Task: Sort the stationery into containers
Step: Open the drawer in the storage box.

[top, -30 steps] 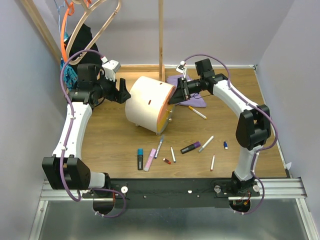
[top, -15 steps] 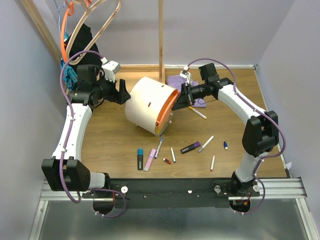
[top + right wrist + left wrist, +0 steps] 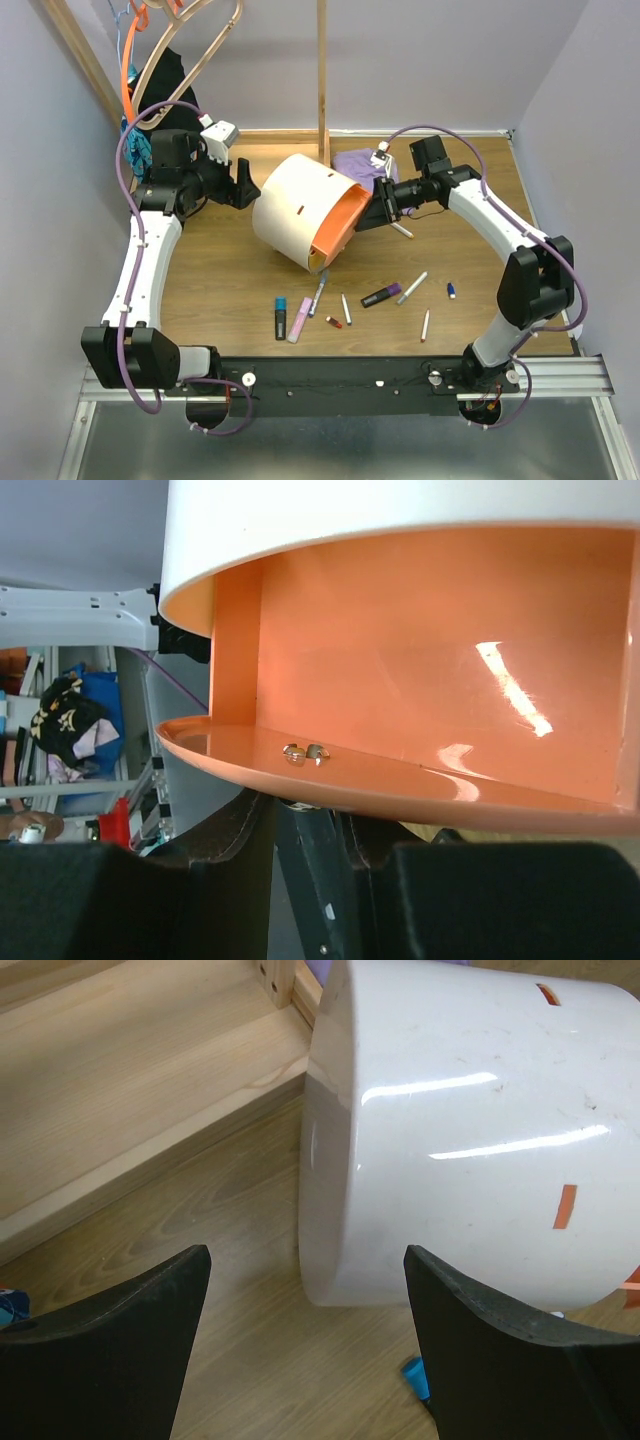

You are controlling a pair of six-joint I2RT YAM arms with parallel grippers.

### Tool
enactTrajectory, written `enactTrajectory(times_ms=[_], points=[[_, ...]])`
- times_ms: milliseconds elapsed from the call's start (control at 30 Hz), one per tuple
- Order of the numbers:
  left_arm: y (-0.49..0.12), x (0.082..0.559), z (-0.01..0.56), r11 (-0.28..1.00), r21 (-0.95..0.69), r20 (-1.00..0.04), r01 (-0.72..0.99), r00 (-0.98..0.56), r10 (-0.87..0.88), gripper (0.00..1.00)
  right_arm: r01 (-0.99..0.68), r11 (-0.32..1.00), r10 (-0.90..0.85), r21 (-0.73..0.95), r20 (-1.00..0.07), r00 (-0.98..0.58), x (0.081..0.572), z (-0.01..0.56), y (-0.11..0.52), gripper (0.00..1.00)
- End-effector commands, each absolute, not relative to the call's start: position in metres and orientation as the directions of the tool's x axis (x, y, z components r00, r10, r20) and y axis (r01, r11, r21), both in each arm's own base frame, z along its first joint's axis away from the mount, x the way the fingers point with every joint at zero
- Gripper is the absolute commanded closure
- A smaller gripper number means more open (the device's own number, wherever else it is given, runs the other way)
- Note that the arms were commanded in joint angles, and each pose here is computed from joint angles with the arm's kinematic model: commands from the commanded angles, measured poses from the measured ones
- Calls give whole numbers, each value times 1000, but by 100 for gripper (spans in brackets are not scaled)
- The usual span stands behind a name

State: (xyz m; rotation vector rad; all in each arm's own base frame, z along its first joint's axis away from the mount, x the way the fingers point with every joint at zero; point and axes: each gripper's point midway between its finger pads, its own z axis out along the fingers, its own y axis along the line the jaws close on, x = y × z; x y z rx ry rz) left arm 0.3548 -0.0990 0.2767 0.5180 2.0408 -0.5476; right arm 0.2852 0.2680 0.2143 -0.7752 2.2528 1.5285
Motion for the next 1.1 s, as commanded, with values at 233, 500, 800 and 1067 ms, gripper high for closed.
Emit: enactTrajectory(times_ms=[233, 500, 800, 1067], points=[[-96, 343, 282, 818, -148, -875, 556, -459, 154, 12, -576, 363, -280, 733, -503, -817, 275, 200, 254, 80], [-105, 336, 285, 781, -184, -880, 597, -454, 140, 16, -583, 379, -270, 719, -517, -812, 278, 201, 250, 85], [-137, 314, 301, 648, -249, -895, 720, -426, 130, 59, -592, 383, -257, 709, -534, -806, 288, 206, 253, 89], [-144, 318, 294, 634, -243, -890, 734, -429, 156, 83, -588, 401, -262, 702, -527, -808, 280, 205, 247, 90]])
